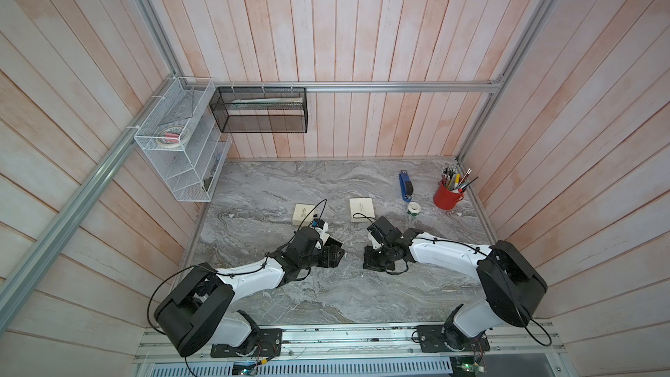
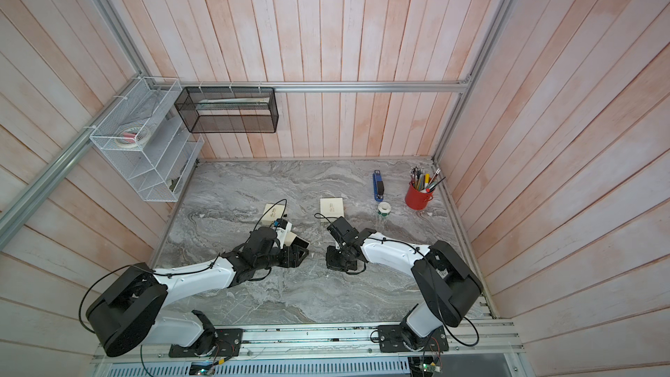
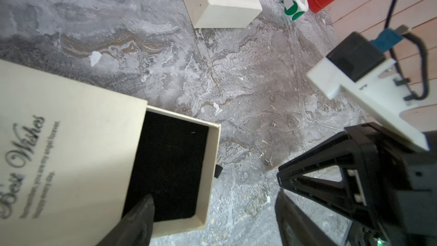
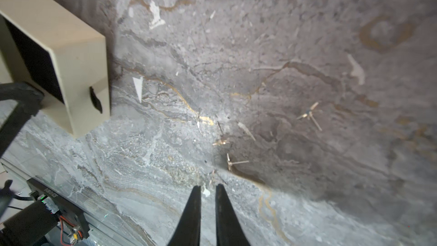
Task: Place the earrings into the drawer-style jewelry box
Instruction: Pick up the earring from the center of the board.
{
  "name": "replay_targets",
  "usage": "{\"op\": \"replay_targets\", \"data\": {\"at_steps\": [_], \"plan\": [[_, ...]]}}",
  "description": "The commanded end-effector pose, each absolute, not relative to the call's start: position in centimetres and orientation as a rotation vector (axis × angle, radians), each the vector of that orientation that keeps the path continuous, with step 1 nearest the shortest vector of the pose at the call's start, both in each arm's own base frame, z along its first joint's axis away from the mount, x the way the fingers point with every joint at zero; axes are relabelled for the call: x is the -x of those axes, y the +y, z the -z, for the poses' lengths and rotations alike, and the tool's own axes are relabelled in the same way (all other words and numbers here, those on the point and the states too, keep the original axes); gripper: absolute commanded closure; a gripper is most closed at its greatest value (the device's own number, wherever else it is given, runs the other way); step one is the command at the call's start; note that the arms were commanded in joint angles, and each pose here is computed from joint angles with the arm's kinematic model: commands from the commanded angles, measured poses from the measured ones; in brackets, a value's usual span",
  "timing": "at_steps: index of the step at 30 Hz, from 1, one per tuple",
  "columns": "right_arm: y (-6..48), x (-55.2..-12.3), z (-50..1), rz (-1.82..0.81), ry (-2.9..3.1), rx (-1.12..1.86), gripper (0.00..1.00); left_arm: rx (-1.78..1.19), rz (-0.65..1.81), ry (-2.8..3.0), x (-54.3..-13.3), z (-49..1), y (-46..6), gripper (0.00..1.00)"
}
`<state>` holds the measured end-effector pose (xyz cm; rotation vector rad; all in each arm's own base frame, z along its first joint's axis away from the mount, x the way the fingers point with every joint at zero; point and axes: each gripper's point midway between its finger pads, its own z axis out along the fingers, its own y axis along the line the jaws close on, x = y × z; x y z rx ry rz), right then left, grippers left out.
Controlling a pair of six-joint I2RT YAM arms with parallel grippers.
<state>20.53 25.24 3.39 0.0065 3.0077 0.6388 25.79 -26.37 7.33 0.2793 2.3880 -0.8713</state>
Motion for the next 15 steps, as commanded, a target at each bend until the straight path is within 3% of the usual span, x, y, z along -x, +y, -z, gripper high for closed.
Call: {"op": "replay_targets", "data": {"at_steps": [1, 15], "plan": [[25.52, -20.56, -3.57, -0.615, 3.033, -0.022, 0.85, -0.301, 0.895, 2.362, -25.68, -7.81, -26.73, 0.19], [25.37, -20.33, -2.90, -0.578, 3.064, -0.021, 0.85, -0.326, 0.888, 2.346, -25.70, -8.12, -26.74, 0.18]]}}
